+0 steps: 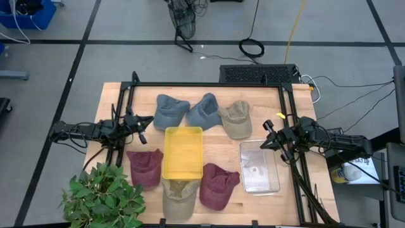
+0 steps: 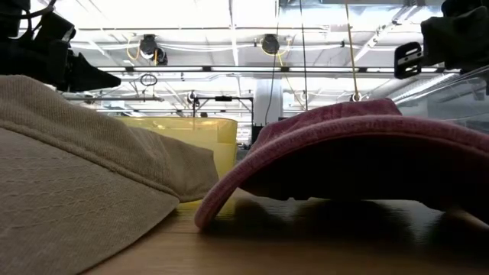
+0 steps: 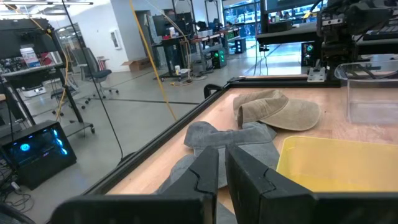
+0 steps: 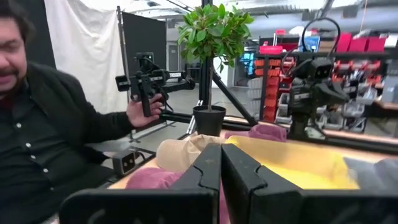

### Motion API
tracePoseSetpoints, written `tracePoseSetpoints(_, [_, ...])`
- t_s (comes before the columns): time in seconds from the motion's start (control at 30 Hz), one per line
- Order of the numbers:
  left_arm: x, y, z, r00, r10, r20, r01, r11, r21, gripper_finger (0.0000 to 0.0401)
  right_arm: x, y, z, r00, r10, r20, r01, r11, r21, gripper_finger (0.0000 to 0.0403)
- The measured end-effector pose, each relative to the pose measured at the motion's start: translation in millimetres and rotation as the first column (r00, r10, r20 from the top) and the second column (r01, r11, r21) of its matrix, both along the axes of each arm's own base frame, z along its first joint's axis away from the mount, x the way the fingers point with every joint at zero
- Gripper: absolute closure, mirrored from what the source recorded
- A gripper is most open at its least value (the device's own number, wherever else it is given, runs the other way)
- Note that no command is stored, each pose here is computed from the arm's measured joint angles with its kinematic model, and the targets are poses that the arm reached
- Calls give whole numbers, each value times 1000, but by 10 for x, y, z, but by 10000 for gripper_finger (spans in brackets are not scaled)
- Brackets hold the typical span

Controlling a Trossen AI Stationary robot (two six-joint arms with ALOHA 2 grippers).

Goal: Pick & Place hat
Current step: Put the top brown cap into the transparent bin

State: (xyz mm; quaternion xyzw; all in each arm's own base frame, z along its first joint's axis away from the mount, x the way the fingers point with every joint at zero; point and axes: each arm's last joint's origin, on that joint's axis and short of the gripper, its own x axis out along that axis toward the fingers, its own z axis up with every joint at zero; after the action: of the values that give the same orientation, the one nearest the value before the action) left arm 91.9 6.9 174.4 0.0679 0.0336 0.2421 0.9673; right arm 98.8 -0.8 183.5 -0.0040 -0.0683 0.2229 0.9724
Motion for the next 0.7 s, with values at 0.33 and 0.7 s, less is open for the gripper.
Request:
tracePoseSetpoints(0.33, [1,0,51,998,-1,55,1,1000,-6,364,-1,-6,27,999,-28,34,28,1000,-10,403])
tracePoseSetpoints(0.7, [-4,0,128,990,0,141,3,1000,-19,364,-9,-29,104,986,-120,113,119,993,13,403])
